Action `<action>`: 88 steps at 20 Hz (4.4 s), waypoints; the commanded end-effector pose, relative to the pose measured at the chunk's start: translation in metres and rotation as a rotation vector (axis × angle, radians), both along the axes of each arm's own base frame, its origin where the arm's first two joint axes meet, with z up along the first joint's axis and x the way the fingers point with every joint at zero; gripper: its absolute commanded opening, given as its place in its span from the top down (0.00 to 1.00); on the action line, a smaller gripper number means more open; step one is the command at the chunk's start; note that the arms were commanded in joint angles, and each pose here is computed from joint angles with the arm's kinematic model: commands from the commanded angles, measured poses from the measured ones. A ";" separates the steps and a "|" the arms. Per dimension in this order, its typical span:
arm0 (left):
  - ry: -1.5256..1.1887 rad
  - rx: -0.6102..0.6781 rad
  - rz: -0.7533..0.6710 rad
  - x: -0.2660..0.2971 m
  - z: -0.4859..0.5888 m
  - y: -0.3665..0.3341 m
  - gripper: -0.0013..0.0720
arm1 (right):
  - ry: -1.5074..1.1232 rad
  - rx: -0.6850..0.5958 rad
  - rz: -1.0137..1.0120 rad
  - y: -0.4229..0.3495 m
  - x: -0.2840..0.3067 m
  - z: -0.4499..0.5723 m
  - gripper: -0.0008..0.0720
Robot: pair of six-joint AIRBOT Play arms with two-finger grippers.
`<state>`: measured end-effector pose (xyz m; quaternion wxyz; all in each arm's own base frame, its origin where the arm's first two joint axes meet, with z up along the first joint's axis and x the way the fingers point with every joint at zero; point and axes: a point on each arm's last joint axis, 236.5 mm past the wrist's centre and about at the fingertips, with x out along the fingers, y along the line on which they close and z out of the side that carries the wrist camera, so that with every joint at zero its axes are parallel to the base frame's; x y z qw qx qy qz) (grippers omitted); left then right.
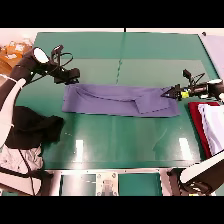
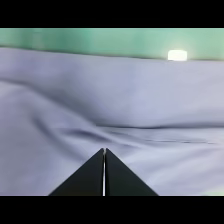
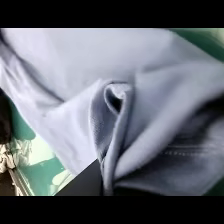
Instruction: Fold the shirts.
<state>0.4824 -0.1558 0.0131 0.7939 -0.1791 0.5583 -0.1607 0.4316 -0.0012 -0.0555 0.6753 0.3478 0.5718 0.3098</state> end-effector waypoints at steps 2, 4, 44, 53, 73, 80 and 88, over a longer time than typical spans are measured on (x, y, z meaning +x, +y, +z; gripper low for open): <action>-0.018 -0.119 -0.114 -0.010 0.002 -0.067 0.95 | -0.057 -0.010 0.055 0.012 0.000 0.058 0.97; -0.023 -0.118 -0.200 -0.026 -0.019 -0.128 0.95 | -0.099 -0.034 0.070 0.017 -0.006 0.099 0.97; -0.127 0.162 -0.150 0.006 0.126 0.122 0.95 | -0.276 -0.096 0.141 0.381 0.022 0.105 0.56; -0.124 0.160 -0.147 0.005 0.126 0.122 0.95 | 0.131 -0.223 -0.070 0.117 0.018 0.015 0.23; -0.099 0.154 -0.154 0.000 0.124 0.121 0.95 | -0.283 -0.156 -0.059 0.182 0.051 0.205 0.97; -0.080 0.150 -0.159 -0.005 0.123 0.120 0.95 | -0.272 -0.339 -0.679 -0.106 0.051 0.287 0.97; -0.095 0.079 -0.179 -0.006 0.130 0.104 0.95 | 0.053 -0.510 -1.012 -0.288 -0.070 0.225 0.97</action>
